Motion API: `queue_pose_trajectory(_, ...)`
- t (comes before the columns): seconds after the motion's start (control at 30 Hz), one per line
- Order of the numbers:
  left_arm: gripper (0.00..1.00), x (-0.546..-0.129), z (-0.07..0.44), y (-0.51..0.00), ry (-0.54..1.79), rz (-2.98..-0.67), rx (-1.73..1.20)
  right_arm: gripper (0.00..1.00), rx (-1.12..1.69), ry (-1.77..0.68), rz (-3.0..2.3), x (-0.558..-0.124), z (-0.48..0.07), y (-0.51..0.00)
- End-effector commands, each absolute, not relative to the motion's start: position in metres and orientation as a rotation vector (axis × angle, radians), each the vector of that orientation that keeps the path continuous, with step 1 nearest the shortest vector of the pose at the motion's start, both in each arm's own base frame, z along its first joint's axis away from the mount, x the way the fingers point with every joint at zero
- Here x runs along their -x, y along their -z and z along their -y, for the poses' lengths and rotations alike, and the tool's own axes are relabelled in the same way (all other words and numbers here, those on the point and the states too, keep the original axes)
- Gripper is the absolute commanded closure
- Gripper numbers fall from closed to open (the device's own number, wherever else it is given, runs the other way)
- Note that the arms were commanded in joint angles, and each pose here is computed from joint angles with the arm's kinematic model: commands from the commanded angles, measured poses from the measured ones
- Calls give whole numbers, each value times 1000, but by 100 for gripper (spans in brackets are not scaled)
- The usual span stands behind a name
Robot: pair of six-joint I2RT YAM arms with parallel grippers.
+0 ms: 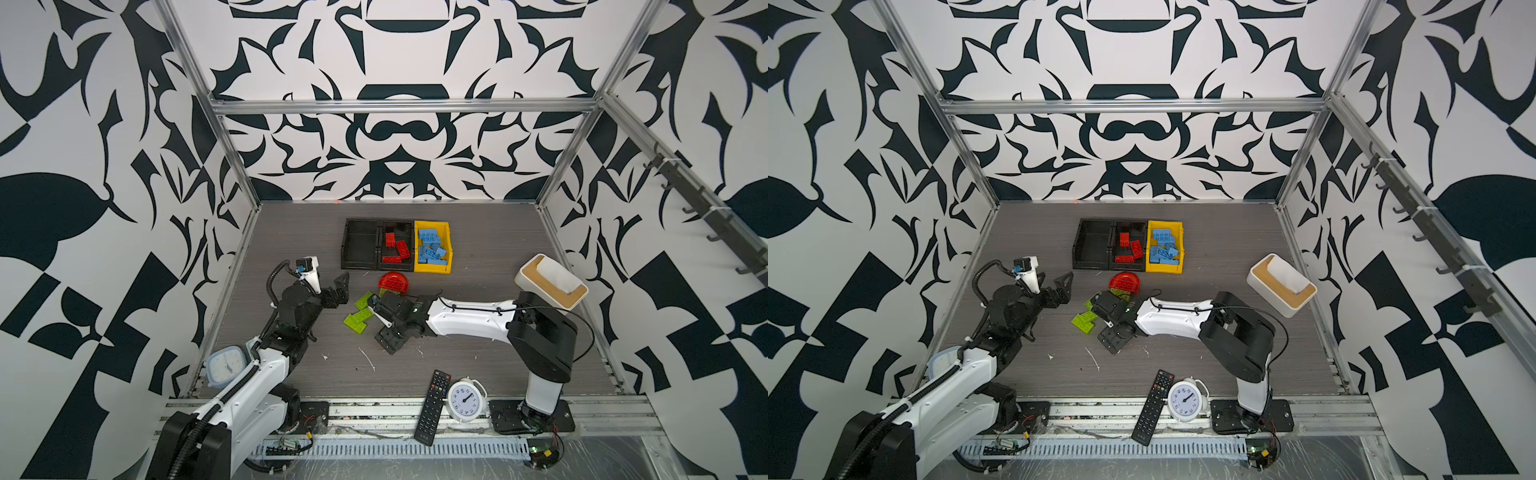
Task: Sort the legos into containers by color
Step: 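Lower the right gripper and close it on the red 2x3 brick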
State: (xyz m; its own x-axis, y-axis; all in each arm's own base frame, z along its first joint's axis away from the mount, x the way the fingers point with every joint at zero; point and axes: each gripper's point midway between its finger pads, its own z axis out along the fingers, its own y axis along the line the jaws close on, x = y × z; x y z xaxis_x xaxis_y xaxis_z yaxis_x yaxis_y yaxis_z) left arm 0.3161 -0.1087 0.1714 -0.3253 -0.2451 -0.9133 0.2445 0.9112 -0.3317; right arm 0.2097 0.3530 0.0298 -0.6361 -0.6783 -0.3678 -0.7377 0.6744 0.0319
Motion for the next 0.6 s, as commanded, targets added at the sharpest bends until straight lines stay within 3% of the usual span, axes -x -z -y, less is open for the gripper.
queue_pose_trajectory(0.0,1,-317,107,-175,490,-1827,9,20,1108,-294,-2512,-218,-367,-46)
queue_pose_trajectory(0.57,1,-316,109,-176,500,-1830,-1,42,1004,-280,-2462,-231,-362,-68)
